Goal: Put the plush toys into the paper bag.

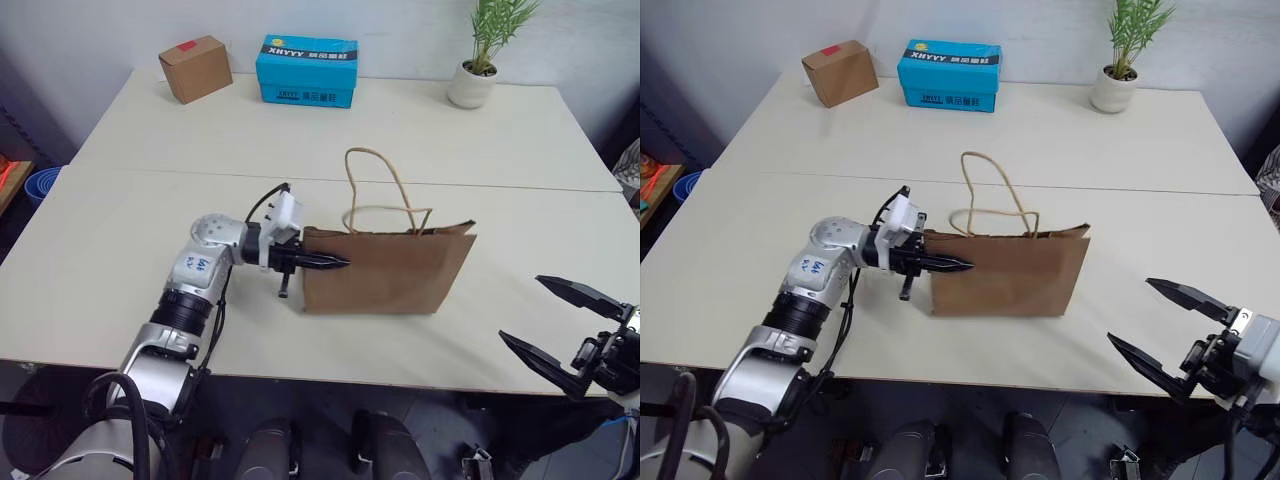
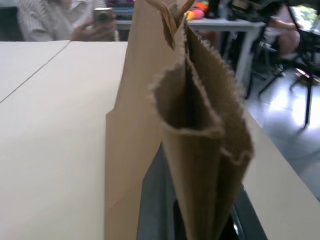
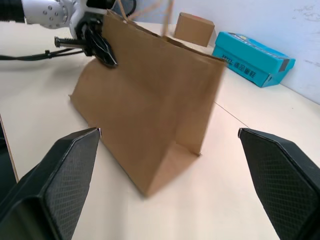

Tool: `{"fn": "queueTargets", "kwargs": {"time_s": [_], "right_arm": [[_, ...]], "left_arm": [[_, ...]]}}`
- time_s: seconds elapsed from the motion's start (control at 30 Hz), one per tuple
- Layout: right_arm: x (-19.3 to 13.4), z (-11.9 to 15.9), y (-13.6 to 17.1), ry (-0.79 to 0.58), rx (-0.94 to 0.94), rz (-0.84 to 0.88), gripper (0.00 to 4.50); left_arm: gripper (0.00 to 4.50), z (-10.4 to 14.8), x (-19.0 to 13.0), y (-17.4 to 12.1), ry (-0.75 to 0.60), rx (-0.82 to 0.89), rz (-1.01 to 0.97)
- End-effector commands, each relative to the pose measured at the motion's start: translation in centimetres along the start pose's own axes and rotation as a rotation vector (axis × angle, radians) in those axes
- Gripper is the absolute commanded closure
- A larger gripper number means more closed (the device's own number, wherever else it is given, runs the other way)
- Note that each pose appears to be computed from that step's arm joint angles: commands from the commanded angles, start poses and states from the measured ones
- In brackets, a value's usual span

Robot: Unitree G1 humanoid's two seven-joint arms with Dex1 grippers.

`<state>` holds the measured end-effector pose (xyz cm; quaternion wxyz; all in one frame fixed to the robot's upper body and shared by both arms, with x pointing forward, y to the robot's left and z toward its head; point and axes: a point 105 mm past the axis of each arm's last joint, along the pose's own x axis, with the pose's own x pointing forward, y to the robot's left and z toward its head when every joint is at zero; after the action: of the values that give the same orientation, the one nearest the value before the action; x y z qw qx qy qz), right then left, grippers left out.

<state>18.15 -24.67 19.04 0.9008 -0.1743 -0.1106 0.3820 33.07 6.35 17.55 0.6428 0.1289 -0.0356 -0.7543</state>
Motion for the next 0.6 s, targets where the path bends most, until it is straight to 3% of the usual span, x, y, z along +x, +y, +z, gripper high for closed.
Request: {"fn": "queueTargets", "kwargs": {"time_s": [0.03,0.17,0.27,0.6], "right_arm": [[-0.1,1.2,0.3,-0.012,-0.048,0.023,0.00],[0.2,0.8,0.1,-0.012,-0.046,0.026,0.00],[0.4,0.6,-0.3,-0.018,-0.053,0.031,0.00],[-0.1,0.2,-3.6,0.018,-0.100,0.096,0.00]], "left_arm": [[4.46,0.5,-0.5,0.5,0.030,0.086,-0.020],[4.46,1.0,-0.4,1.0,-0.013,0.025,0.020],[3.87,1.2,-0.8,1.1,-0.031,0.017,0.087],[0.71,3.1,-7.0,-1.2,0.039,0.038,0.306]]}}
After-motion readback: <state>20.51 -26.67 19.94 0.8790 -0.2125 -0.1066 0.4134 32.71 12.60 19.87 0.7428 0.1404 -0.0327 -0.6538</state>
